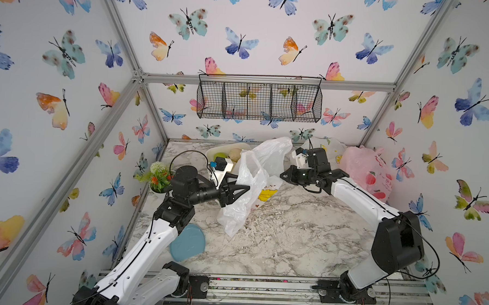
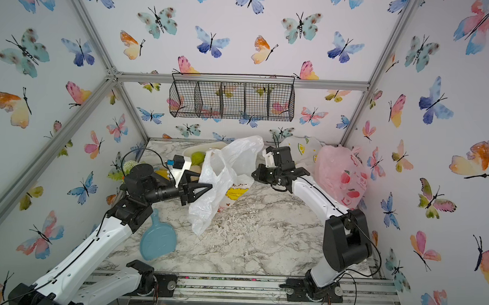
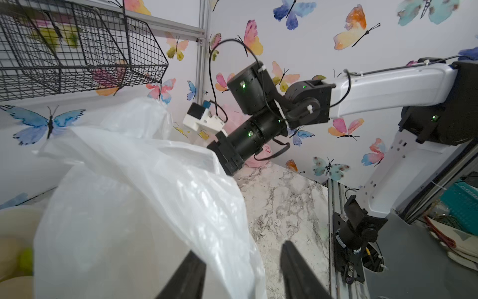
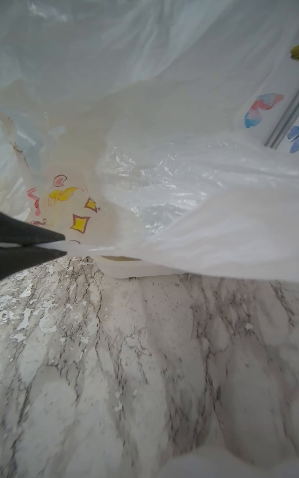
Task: Place the pears into plastic bags & tie knots
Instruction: Pick up the plastic bag at the center of the board, then pick up the pear from the basket, then place the pear in the plastic bag, then pick up the pear from the basket, then place the pear in the plastic bag, then pick up the pear from the basket, then place the pear in the plastic bag.
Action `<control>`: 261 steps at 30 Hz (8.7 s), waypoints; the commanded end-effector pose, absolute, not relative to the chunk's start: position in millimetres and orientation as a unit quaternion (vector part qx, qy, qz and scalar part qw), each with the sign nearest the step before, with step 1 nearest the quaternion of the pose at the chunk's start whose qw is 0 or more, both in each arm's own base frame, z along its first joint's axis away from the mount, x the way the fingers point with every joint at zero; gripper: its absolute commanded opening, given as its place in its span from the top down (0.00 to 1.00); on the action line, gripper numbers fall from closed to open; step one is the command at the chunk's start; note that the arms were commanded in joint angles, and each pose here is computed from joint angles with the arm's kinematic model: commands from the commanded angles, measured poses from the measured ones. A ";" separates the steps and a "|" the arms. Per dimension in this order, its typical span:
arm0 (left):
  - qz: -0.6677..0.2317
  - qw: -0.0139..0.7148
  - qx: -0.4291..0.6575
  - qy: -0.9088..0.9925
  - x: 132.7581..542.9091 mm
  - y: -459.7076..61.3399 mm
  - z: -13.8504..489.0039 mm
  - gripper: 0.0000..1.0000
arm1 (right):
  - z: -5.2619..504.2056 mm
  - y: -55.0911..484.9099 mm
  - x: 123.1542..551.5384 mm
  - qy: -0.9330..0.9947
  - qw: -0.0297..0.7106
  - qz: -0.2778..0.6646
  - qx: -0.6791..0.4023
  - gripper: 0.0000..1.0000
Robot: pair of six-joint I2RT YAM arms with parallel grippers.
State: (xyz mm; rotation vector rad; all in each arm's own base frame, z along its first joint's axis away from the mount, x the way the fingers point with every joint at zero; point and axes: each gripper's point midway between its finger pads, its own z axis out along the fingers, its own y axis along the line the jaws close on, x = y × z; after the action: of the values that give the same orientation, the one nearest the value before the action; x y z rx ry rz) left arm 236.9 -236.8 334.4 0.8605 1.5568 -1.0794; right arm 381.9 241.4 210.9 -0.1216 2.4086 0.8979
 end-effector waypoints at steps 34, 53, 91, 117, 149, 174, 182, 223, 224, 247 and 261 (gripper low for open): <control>-0.086 0.314 0.119 0.938 403.2 -178.9 129.7 0.11 | 241.5 235.6 441.5 0.915 0.325 0.211 -0.112 0.92; -0.116 0.265 0.085 0.954 412.5 -168.3 94.2 0.54 | 233.9 245.2 446.1 0.907 0.309 0.273 -0.088 0.92; -0.530 0.344 0.260 0.730 341.1 -434.5 141.3 0.49 | 241.5 240.9 433.6 0.878 0.315 0.360 0.008 0.93; -0.407 0.339 0.252 0.810 322.6 -285.9 213.1 0.24 | 220.9 224.6 433.4 0.884 0.297 0.360 0.017 0.93; -0.196 0.180 0.226 0.937 397.2 -251.1 56.4 0.24 | 219.5 227.1 422.6 0.880 0.288 0.378 0.012 0.93; -0.425 0.225 0.197 0.854 371.5 -360.8 184.8 0.52 | 219.1 227.1 427.6 0.881 0.291 0.374 0.012 0.93; -0.443 0.259 0.162 0.843 383.6 -366.7 194.2 0.52 | 226.4 223.8 430.0 0.880 0.303 0.364 0.011 0.93; -0.182 0.275 0.099 0.939 422.3 -229.2 123.3 0.15 | 222.6 224.4 429.1 0.878 0.299 0.373 0.005 0.94; -0.187 0.278 0.094 0.938 427.5 -232.2 122.3 0.14 | 221.8 223.6 428.8 0.879 0.299 0.371 0.005 0.94; -0.260 0.277 0.031 0.925 482.4 -272.2 86.2 0.35 | 217.5 220.8 424.1 0.882 0.296 0.366 0.008 0.94; -0.375 0.280 0.135 0.873 367.7 -318.8 175.7 0.46 | 218.8 222.3 428.8 0.880 0.301 0.367 0.006 0.94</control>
State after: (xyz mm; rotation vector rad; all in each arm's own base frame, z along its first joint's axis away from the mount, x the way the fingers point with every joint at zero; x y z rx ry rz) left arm 394.2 -282.1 189.5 0.2546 2.3204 -0.8812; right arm 426.9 223.3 207.6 0.0401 2.3696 0.9703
